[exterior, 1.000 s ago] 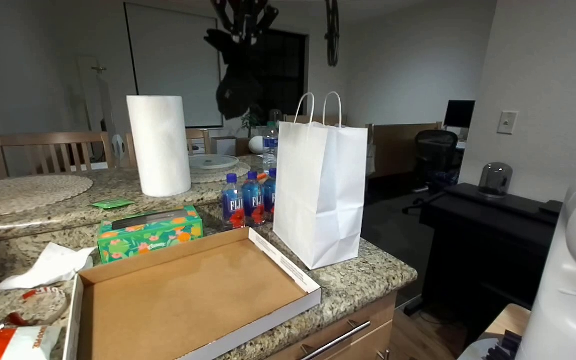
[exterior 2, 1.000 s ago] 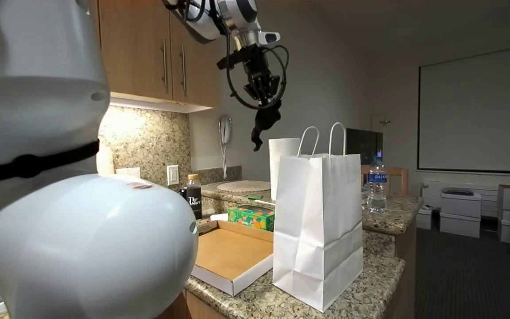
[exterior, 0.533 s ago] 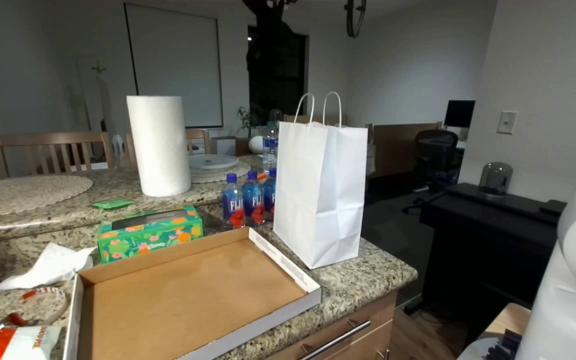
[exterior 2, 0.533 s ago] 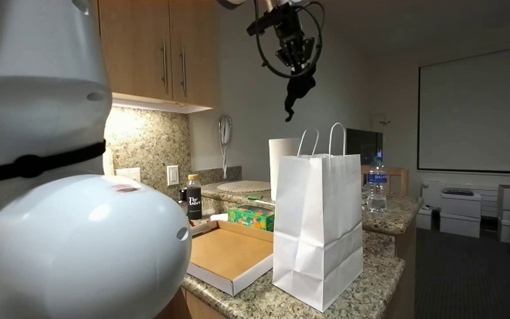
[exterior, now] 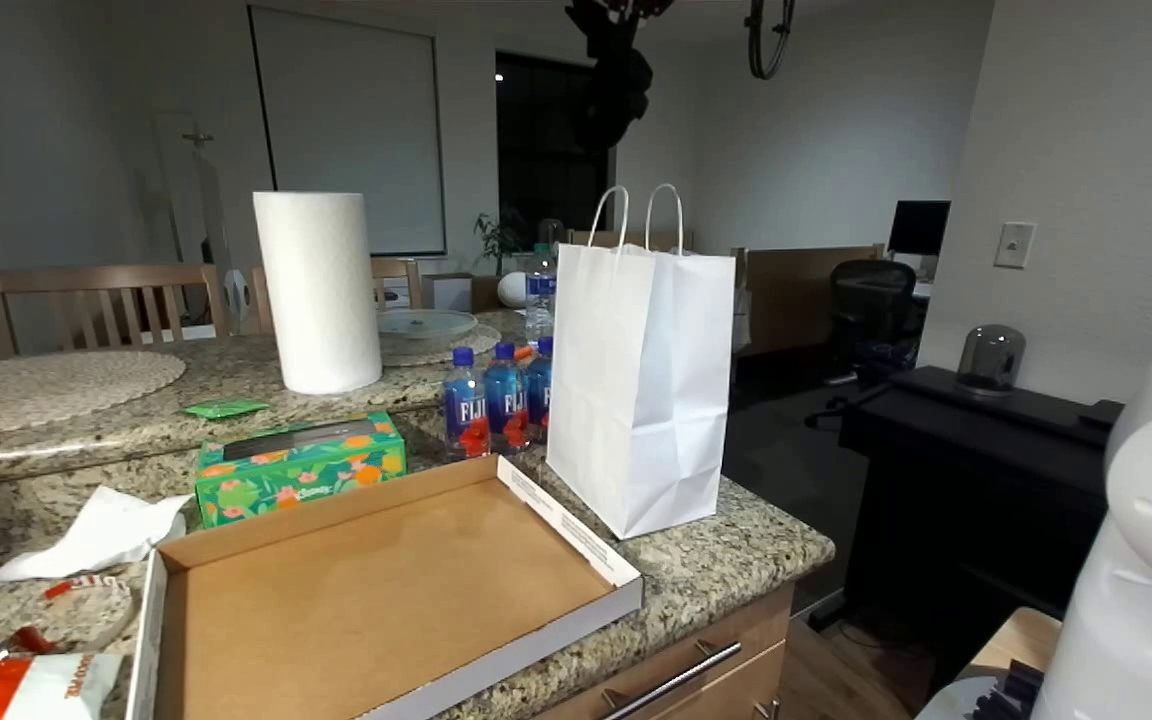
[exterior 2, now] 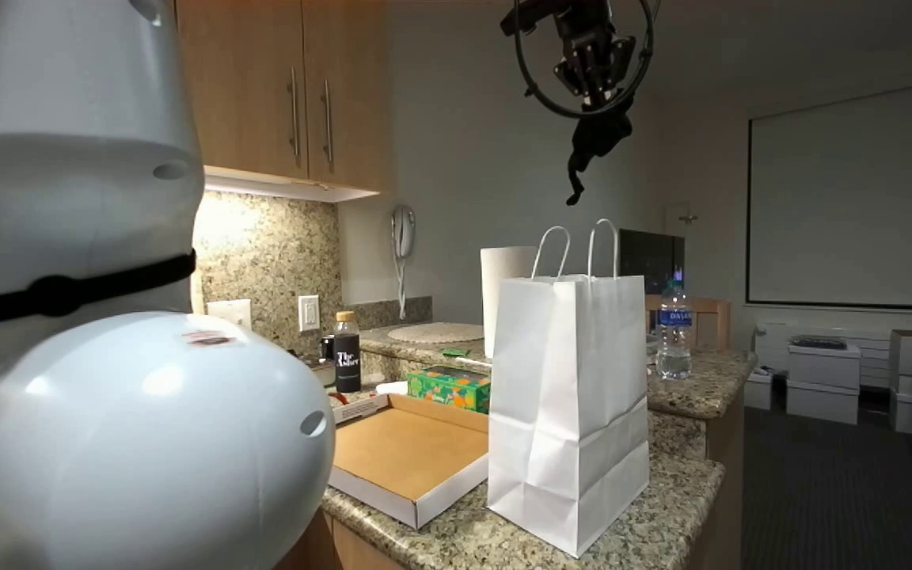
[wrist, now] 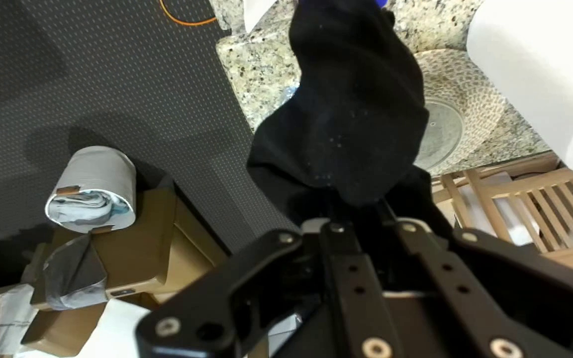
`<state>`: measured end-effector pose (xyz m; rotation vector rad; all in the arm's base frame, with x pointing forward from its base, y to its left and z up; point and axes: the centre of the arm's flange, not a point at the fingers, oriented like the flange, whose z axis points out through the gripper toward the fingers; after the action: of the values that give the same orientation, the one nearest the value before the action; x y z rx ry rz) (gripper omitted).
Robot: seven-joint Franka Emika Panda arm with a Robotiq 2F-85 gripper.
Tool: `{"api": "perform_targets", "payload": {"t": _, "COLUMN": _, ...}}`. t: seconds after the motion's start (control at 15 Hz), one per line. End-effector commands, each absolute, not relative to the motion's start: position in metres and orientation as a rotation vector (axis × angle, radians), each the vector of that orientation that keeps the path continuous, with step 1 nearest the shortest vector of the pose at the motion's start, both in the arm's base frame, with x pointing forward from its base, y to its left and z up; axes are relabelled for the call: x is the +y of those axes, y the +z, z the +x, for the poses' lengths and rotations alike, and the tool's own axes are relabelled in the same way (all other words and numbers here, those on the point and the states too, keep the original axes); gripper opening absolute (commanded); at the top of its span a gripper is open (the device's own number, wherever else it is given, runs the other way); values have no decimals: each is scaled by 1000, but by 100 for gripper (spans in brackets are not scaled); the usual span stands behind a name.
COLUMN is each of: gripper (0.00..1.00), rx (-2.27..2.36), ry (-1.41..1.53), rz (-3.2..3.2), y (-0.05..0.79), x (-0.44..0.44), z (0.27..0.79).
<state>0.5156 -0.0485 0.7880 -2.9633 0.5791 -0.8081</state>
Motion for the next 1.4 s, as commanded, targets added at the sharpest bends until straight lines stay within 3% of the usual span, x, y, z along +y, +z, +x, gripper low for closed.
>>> {"api": "perform_targets", "payload": {"t": 0.0, "gripper": 10, "rx": 566, "ry": -789, "rz": -2971, "y": 772, "x": -70, "z": 507}}
{"api": "perform_targets", "payload": {"t": 0.6, "gripper": 9, "rx": 452, "ry": -591, "rz": -3168, "y": 695, "x": -37, "z": 516}}
{"api": "perform_targets", "payload": {"t": 1.13, "gripper": 9, "rx": 345, "ry": -534, "rz": -3287, "y": 674, "x": -6, "z": 509}}
{"api": "perform_targets", "payload": {"t": 1.2, "gripper": 18, "rx": 349, "ry": -540, "rz": -3288, "y": 676, "x": -6, "z": 507}}
{"api": "perform_targets", "payload": {"t": 1.27, "gripper": 40, "rx": 351, "ry": -544, "rz": -3286, "y": 678, "x": -5, "z": 505}}
{"api": "perform_targets", "payload": {"t": 1.33, "gripper": 46, "rx": 355, "ry": -554, "rz": -3283, "y": 681, "x": -6, "z": 504}}
